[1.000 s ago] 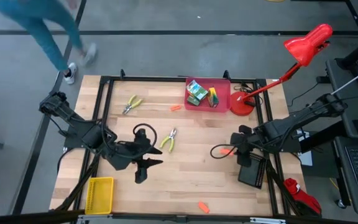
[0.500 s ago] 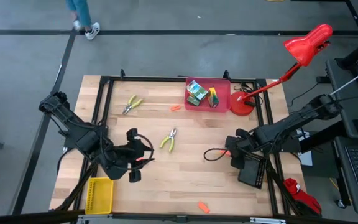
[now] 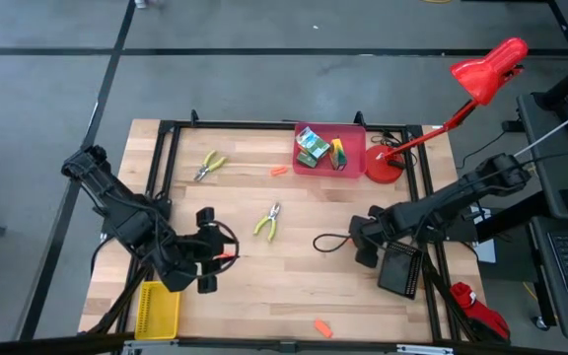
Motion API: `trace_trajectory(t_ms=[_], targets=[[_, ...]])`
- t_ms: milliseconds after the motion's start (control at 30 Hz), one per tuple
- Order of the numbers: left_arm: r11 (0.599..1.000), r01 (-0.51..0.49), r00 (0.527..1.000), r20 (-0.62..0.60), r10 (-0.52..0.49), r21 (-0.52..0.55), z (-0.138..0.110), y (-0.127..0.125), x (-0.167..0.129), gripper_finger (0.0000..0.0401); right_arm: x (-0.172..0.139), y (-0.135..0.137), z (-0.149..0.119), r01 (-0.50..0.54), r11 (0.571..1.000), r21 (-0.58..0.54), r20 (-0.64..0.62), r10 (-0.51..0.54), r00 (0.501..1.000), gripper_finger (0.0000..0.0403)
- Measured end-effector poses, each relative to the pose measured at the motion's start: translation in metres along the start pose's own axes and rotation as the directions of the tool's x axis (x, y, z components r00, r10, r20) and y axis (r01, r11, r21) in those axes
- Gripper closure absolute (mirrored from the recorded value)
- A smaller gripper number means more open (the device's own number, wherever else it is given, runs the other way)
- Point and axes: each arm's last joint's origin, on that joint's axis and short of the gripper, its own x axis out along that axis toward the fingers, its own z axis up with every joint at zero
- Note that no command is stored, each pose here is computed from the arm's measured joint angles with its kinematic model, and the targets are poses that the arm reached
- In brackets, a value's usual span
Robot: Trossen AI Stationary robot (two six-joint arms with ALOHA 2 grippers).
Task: Pick & Place School Supplies
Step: Put the orange eraser into the yellow bin
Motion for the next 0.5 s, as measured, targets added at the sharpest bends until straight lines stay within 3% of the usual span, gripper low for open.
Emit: trace_trajectory(t_ms=[500], targets=[[1.000,0.022,1.000,0.006,-0.022,0.003,-0.0042,-0.0062,-0.0058,0.0277,0.0016,-0.0072,0.0075,0.032,0.997,0.071,0.043,-0.035,0.998,0.0224]])
